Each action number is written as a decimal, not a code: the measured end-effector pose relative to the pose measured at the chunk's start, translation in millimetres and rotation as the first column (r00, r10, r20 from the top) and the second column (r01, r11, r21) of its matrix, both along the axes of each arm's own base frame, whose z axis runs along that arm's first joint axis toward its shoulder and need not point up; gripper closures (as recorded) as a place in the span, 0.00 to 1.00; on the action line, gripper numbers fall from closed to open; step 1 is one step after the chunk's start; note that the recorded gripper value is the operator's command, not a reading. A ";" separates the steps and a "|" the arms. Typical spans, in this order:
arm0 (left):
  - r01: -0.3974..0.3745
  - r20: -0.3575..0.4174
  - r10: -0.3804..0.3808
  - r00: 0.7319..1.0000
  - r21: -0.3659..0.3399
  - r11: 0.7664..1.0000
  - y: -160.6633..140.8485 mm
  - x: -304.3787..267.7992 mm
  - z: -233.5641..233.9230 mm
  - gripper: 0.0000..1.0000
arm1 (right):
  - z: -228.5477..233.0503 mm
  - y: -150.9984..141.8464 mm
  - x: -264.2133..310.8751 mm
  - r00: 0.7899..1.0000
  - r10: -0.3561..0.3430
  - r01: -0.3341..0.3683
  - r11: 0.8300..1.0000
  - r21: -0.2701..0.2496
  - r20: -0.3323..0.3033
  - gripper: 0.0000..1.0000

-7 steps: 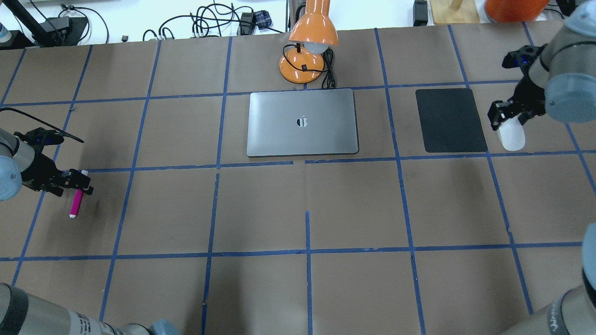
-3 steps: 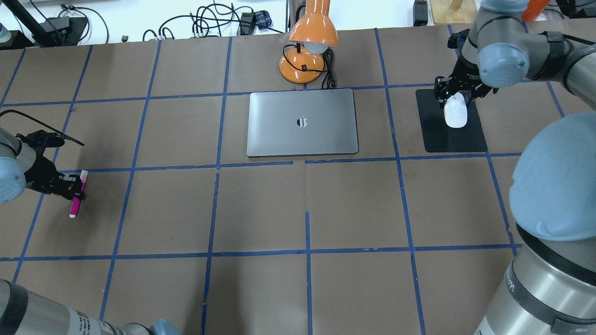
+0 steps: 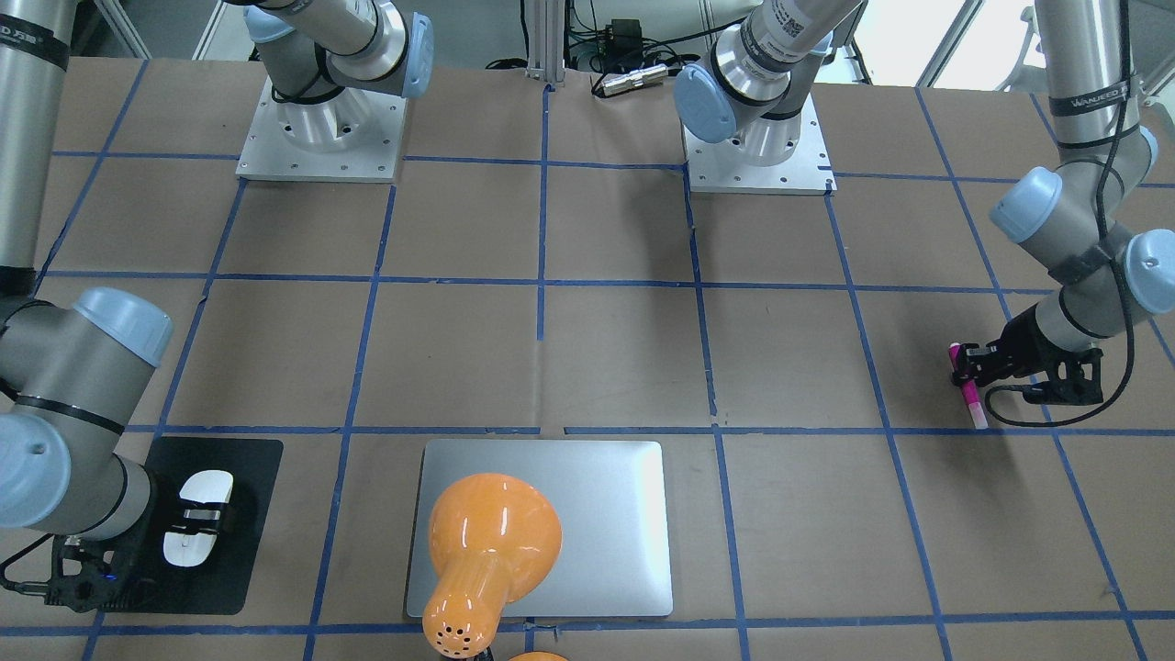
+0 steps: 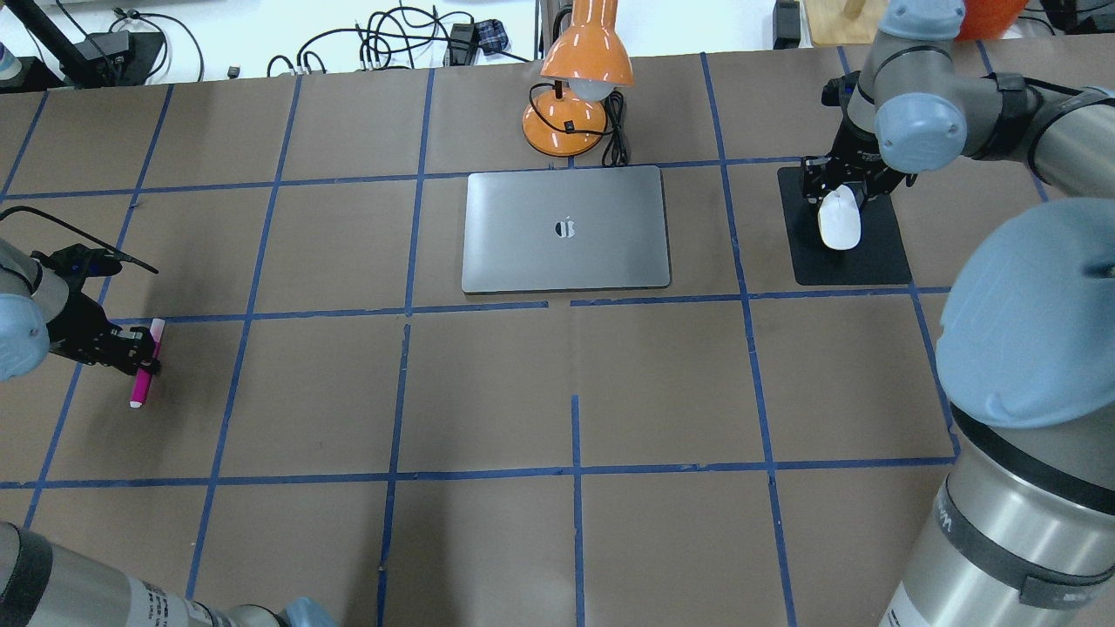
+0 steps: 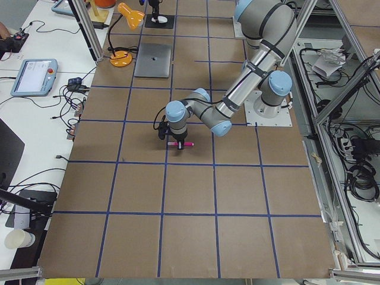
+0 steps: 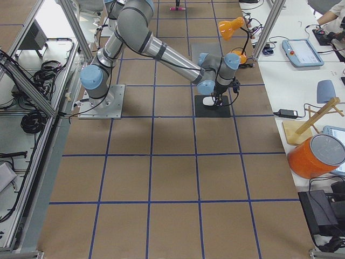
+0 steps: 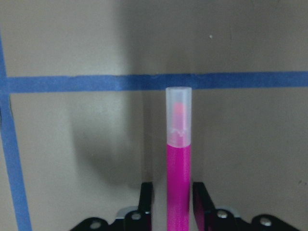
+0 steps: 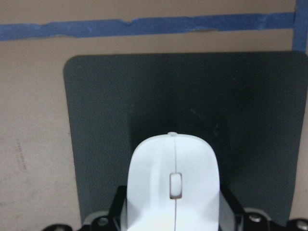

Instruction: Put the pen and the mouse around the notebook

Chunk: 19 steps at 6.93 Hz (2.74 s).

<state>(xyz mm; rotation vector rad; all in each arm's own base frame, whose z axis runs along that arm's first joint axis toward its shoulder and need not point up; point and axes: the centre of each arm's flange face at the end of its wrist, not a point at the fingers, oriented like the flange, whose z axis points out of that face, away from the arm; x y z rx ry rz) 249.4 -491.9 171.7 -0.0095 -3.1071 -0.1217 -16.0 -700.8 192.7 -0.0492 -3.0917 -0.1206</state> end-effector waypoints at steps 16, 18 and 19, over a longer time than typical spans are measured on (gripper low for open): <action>-0.768 -0.029 0.770 0.638 0.055 0.638 -42.7 -433.8 92.1 1.00 | 263.2 152.5 123.9 0.997 0.053 -0.048 0.996 -0.079 0.061 0.00; -0.826 0.012 0.829 0.558 0.106 0.554 -26.5 -486.0 73.0 1.00 | 273.0 146.9 124.6 0.998 0.013 -0.009 0.998 -0.055 0.065 0.00; -0.859 0.031 0.862 0.507 0.110 0.501 -17.4 -512.6 65.1 1.00 | 273.6 145.8 124.9 0.998 0.007 -0.003 0.999 -0.052 0.066 0.00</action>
